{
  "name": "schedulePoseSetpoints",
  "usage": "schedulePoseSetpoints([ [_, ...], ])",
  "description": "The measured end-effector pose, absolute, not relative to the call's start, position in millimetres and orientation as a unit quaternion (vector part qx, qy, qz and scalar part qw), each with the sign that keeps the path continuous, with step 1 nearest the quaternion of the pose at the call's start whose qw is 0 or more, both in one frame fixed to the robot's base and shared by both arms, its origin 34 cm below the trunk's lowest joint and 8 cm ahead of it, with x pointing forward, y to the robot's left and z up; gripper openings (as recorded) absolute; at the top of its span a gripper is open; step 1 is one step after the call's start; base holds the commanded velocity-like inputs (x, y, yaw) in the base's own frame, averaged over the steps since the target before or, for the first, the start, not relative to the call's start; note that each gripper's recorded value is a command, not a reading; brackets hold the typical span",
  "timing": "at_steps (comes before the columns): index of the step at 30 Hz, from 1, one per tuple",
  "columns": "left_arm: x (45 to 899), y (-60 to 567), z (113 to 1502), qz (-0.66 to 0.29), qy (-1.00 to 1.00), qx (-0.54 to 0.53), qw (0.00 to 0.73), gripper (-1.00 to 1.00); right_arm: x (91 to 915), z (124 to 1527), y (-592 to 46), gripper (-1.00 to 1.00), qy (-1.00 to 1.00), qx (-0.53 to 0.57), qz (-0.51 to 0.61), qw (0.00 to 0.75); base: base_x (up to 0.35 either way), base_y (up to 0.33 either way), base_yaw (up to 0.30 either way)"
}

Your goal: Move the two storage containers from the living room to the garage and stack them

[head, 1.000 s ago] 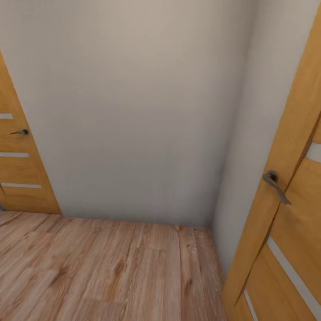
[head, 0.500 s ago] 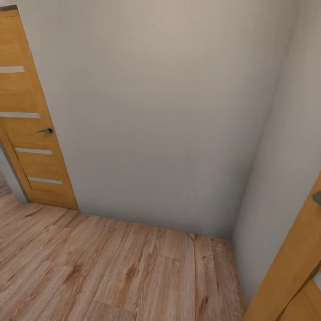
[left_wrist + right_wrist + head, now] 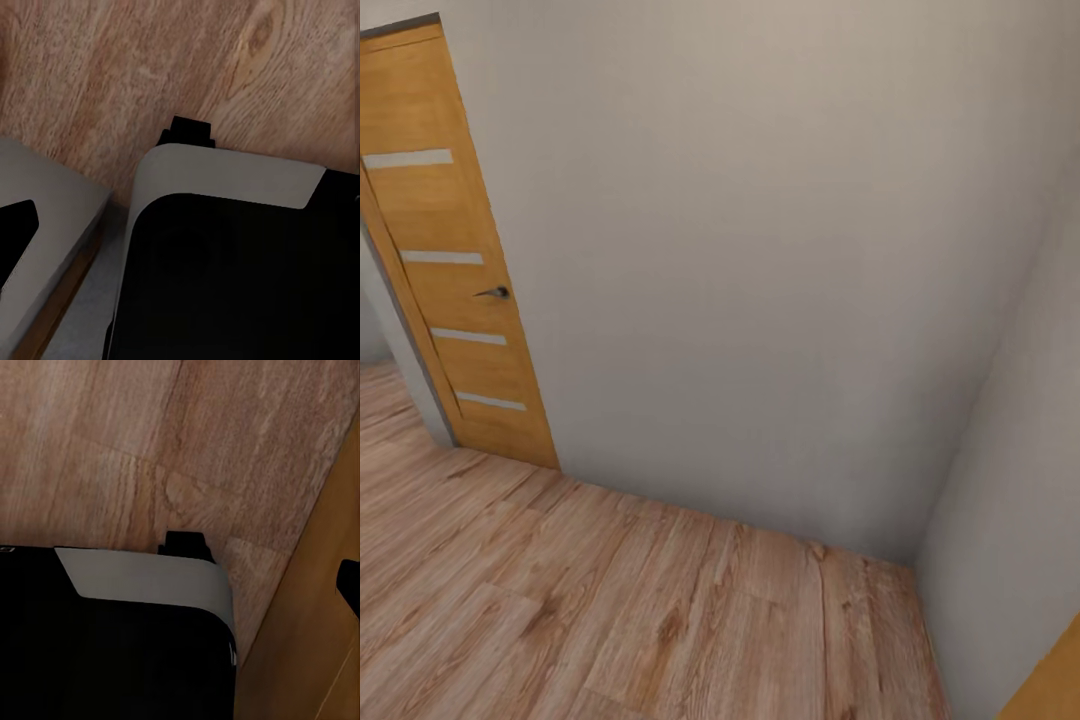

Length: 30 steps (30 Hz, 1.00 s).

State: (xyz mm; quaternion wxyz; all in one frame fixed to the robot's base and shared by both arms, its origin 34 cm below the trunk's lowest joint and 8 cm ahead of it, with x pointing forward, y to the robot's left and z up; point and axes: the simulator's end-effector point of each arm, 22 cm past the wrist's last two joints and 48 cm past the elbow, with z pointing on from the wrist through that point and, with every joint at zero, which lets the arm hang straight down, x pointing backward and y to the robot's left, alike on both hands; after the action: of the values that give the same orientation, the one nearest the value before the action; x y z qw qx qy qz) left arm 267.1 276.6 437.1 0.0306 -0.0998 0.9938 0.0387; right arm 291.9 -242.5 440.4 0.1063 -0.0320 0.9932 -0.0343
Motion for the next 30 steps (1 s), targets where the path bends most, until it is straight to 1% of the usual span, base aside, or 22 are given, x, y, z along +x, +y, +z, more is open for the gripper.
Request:
schedulePoseSetpoints([
  [8, 267.1, 276.8, 437.1, 0.039, 0.994, -0.1, 0.031, 1.0, 291.6, 440.3, -241.9, 1.0, 0.993, -0.032, -0.034, 0.106, 0.193, 0.0, 0.019],
  [21, 267.0, 277.4, 437.2, 0.039, 0.994, -0.1, 0.031, 1.0, 292.1, 440.4, -242.5, 1.0, 0.993, -0.032, -0.034, 0.107, 0.193, 0.0, 0.241],
  [30, 267.0, 281.2, 437.3, 0.042, 0.994, -0.1, 0.031, 1.0, 291.9, 440.4, -242.2, 1.0, 0.993, -0.034, -0.034, 0.106, 0.212, 0.0, 0.013],
])
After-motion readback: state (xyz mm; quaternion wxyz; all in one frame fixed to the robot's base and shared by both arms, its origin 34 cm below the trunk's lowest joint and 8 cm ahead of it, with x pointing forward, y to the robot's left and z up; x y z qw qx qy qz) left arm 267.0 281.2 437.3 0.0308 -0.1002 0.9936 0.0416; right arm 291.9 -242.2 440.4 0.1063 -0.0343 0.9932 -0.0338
